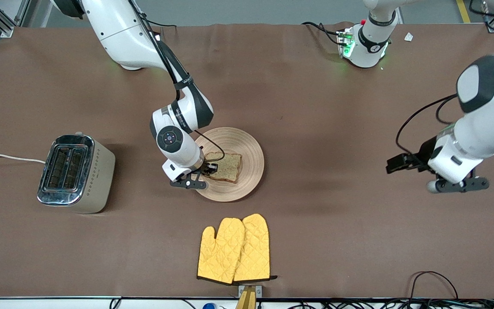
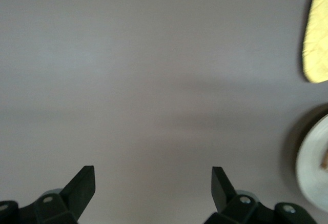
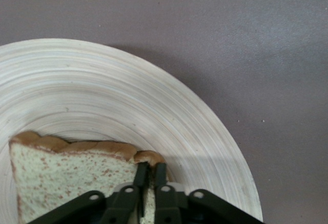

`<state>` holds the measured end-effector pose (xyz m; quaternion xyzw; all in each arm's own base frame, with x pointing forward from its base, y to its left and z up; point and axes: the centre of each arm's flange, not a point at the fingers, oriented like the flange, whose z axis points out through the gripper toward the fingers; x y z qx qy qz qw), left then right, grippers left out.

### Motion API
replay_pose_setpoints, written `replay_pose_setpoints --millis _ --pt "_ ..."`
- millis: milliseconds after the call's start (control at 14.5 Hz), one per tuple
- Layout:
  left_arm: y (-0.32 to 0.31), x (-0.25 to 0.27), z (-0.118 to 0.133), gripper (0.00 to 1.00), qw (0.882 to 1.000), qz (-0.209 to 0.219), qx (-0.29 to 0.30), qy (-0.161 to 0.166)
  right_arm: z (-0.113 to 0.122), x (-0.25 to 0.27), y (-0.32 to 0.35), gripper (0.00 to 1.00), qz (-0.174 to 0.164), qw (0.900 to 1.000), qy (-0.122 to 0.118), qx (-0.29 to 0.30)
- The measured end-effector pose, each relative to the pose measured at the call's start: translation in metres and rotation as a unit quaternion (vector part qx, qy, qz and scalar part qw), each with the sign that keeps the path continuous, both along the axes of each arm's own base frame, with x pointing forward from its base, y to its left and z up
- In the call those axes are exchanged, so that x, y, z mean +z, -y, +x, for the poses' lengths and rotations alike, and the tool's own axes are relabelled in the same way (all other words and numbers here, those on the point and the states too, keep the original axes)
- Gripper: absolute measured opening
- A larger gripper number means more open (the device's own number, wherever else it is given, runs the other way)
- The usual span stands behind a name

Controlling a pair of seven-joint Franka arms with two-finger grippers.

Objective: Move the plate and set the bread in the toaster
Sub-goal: 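Carry the bread with the right gripper over the silver toaster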

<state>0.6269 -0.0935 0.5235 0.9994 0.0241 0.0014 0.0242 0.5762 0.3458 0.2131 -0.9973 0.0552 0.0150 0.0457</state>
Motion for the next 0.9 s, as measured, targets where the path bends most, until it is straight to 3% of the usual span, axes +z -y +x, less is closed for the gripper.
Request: replay_pose_setpoints --millis 276,621,897 --pt "-0.014 0.073 -0.032 1.00 0.998 0.065 0.004 -0.013 -0.001 0.007 0.005 0.04 -0.015 1.000 -0.024 0.005" --pt "-0.023 0.103 -0.039 1.00 0.997 0.071 0.015 -0.002 0.029 0.088 0.041 0.04 -0.101 0.992 -0.060 0.034" --pt "-0.025 0.128 -0.059 1.00 0.998 0.065 0.025 0.003 0.057 0.172 0.099 0.04 -0.149 0.981 -0.095 0.082"
